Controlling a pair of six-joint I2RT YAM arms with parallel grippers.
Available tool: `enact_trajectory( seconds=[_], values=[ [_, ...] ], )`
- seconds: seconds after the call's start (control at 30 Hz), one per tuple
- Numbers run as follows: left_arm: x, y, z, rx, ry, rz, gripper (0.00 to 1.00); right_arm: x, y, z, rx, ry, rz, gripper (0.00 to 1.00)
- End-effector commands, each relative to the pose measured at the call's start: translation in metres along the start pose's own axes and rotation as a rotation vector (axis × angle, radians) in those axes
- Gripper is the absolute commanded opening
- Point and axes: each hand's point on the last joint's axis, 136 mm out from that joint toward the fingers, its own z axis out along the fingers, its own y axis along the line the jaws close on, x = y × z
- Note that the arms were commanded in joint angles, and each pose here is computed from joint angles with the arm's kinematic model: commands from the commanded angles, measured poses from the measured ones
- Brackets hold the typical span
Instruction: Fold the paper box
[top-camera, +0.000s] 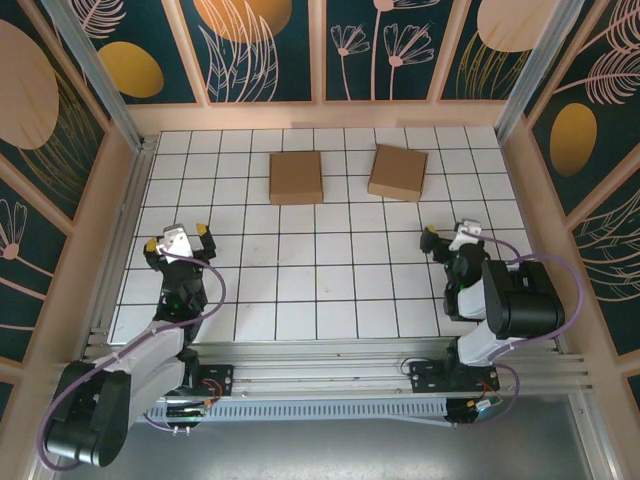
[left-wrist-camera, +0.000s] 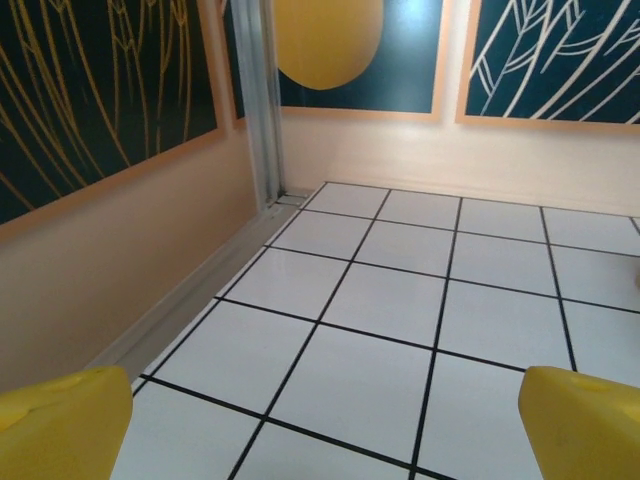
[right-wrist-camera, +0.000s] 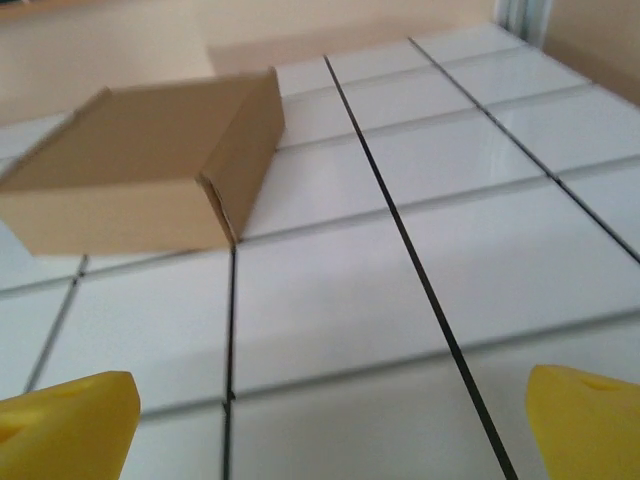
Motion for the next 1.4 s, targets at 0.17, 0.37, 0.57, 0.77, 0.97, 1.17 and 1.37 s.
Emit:
enact_trajectory(
  seconds=[0.17, 0.37, 0.57, 0.77, 0.97, 1.17, 1.37],
  values=[
    [0.000, -0.005, 0.032, 0.119, -0.038, -0.143, 0.99, -0.054, 0.006, 0.006, 0.035, -0.196, -0.018, 0.99],
    [0.020, -0.015, 0.058, 0.237, 0.005, -0.119, 0.99, -0.053, 0.008, 0.007, 0.027, -0.192, -0.024, 0.99],
    [0.027, -0.028, 0.066, 0.308, 0.050, -0.079, 0.99, -0.052, 0.008, 0.007, 0.028, -0.190, -0.025, 0.99],
    [0.026, -0.027, 0.065, 0.295, 0.039, -0.077, 0.99, -0.052, 0.009, 0.007, 0.023, -0.189, -0.026, 0.99],
    [0.025, -0.027, 0.065, 0.296, 0.038, -0.077, 0.99, -0.053, 0.008, 0.007, 0.025, -0.190, -0.027, 0.99],
    [0.025, -0.027, 0.065, 0.296, 0.038, -0.078, 0.99, -0.049, 0.021, 0.012, -0.071, -0.153, -0.045, 0.99],
    [0.025, -0.027, 0.065, 0.295, 0.038, -0.077, 0.99, -0.051, 0.015, 0.004, -0.025, -0.189, -0.040, 0.99]
  ],
)
